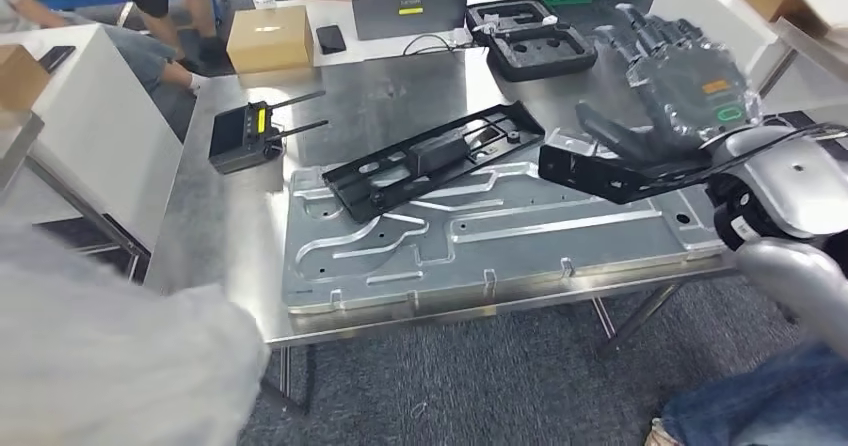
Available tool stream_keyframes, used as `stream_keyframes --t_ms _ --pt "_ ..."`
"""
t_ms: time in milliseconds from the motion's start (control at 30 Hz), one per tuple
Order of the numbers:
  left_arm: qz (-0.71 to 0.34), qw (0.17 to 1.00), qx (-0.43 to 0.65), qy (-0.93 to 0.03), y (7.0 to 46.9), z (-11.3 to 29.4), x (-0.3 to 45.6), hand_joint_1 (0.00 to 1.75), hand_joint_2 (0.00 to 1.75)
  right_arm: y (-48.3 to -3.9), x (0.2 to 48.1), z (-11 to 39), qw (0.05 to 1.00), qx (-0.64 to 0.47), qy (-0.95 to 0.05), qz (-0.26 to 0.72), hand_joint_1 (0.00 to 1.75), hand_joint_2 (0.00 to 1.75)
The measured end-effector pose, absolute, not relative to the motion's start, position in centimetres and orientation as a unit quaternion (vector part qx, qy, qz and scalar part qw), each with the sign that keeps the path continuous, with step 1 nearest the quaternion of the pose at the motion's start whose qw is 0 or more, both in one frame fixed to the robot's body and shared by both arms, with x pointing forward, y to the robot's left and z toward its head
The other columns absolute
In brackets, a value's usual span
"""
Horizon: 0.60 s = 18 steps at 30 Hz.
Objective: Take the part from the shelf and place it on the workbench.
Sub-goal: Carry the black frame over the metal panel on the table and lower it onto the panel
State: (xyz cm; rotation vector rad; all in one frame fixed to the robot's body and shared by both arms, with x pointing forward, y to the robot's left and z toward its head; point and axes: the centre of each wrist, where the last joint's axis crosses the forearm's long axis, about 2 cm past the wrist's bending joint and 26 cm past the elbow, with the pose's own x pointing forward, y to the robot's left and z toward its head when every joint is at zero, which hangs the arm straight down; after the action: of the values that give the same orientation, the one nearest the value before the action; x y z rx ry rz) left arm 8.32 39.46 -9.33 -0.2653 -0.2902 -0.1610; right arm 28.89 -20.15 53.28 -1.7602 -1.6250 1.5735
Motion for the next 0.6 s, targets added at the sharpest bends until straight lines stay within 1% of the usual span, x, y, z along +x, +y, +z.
stream_keyframes --t_ms 300,467,600 --pt "-0.084 0.978 -0.135 -0.138 38.9 -9.5 8.1 0.00 0.00 -21.3 28.5 53.4 0.138 -0.621 -0.560 0.531 0.00 0.00" --pt "-0.095 0.978 -0.135 -0.126 38.9 -9.6 7.5 0.00 0.00 -22.1 28.8 52.8 0.163 -0.603 -0.570 0.533 0.00 0.00" --pt "-0.106 0.978 -0.137 -0.117 38.7 -9.6 7.4 0.00 1.75 -22.9 29.1 52.5 0.189 -0.591 -0.579 0.529 0.00 0.00"
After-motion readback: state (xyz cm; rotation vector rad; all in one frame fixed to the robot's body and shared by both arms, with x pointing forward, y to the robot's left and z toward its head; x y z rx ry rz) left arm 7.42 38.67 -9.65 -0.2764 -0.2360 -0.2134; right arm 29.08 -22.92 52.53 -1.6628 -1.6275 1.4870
